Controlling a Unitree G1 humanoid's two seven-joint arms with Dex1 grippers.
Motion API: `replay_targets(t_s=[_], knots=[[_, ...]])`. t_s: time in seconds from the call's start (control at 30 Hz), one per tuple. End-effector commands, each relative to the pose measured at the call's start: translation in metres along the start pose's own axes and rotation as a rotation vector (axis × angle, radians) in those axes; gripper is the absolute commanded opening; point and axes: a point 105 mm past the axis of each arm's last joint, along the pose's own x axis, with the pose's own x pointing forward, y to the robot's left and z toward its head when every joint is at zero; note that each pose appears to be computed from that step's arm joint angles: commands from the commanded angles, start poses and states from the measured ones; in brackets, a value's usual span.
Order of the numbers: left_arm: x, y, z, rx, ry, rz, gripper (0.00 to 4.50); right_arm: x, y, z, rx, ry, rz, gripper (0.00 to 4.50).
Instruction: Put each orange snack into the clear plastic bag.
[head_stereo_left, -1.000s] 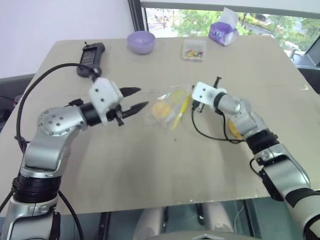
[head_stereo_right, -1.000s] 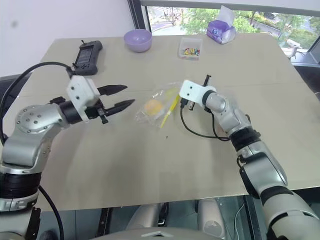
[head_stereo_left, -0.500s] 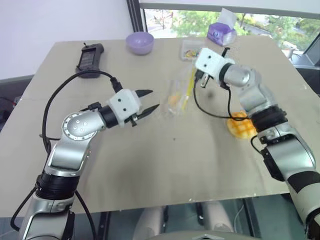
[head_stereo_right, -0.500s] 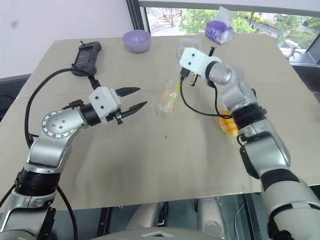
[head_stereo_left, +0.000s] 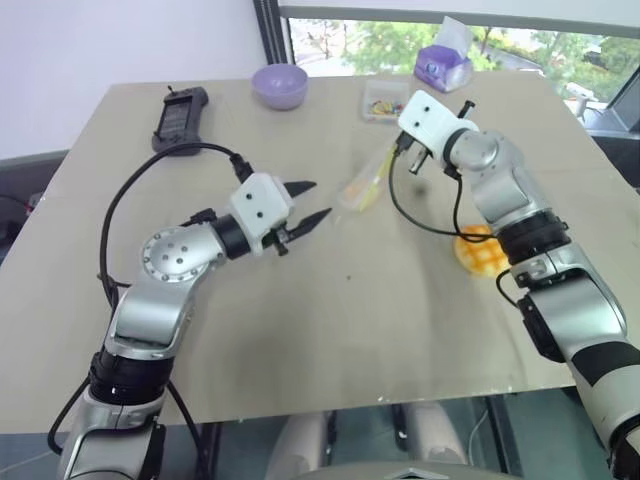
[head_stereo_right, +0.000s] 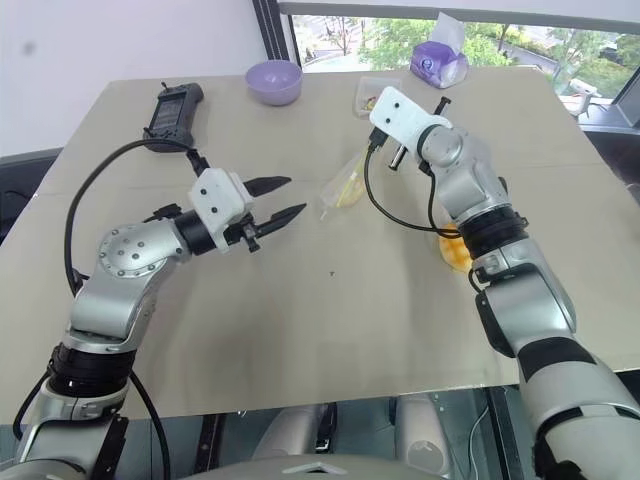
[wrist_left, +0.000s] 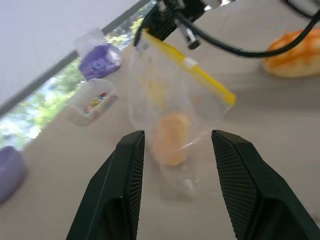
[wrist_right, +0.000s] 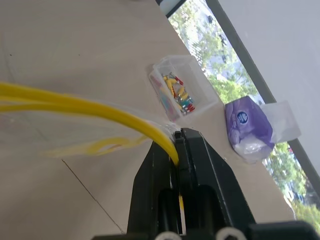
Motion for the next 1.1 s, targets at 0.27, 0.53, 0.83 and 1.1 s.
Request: replay_targets(t_s=[0.27,0.53,0.83,1.1], knots=[[0.027,-0.011,0.015,-0.008,0.019,-0.001,4.38,-0.007,-0.014,0.027,0.041,-0.067,-0.051,0.0],[0.05,-0.016,0.004,0.011,0.088,0.04,4.38,-0.009,-0.013,0.026,0.053,-0.055,-0.053,0.0],[0.062,-0.015,-0.004,0.018,0.141,0.066,2.37,-0.012,-0.014,0.025,0.056,-0.045,-0.059,0.0],[0.055,0.021,-0.008,0.149,0.17,0.165,0.07,-0.017,-0.015,0.021,0.048,-0.045,-0.069,0.0]])
